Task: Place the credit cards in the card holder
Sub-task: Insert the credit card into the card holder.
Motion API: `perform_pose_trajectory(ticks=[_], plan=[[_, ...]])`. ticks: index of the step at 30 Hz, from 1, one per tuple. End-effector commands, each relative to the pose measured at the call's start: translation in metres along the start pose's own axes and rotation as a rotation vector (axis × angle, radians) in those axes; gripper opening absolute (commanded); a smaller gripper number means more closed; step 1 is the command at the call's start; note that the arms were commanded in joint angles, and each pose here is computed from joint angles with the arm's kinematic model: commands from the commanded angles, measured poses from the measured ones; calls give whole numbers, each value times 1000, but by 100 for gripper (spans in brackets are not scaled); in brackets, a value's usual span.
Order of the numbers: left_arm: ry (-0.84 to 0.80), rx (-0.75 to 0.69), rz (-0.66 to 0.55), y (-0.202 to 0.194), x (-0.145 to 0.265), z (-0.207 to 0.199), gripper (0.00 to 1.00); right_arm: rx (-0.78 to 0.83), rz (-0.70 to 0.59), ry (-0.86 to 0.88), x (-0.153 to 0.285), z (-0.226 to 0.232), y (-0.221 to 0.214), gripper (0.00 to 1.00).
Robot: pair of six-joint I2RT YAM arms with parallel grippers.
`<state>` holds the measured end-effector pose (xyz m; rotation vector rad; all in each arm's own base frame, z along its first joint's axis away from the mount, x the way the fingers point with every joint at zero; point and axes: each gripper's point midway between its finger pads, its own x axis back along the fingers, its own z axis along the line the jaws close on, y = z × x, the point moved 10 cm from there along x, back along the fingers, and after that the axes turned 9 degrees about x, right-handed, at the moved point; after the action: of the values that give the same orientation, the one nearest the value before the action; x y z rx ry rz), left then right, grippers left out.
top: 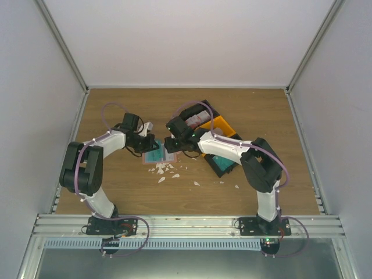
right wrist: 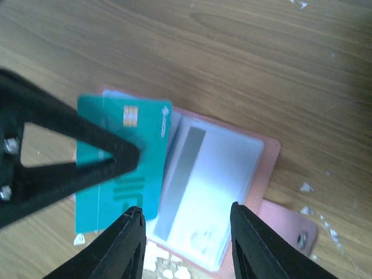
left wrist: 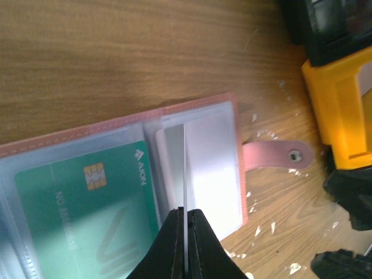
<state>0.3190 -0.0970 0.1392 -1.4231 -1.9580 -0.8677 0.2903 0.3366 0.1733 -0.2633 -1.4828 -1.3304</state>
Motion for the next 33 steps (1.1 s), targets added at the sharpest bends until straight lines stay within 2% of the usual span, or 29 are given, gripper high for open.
perform_pose_trajectory(ticks=[1, 14, 24, 33], plan=[[29, -14, 68, -4, -8, 6, 0, -15, 43, -7, -19, 1, -1, 41], [0, 23, 135, -6, -21, 14, 0, -7, 165, -121, -56, -22, -26, 40], [-8, 82, 122, -5, -12, 25, 0, 4, 202, -162, -60, -27, -34, 31], [-110, 103, 174, -7, -17, 29, 0, -1, 212, -152, -63, -28, -38, 29]])
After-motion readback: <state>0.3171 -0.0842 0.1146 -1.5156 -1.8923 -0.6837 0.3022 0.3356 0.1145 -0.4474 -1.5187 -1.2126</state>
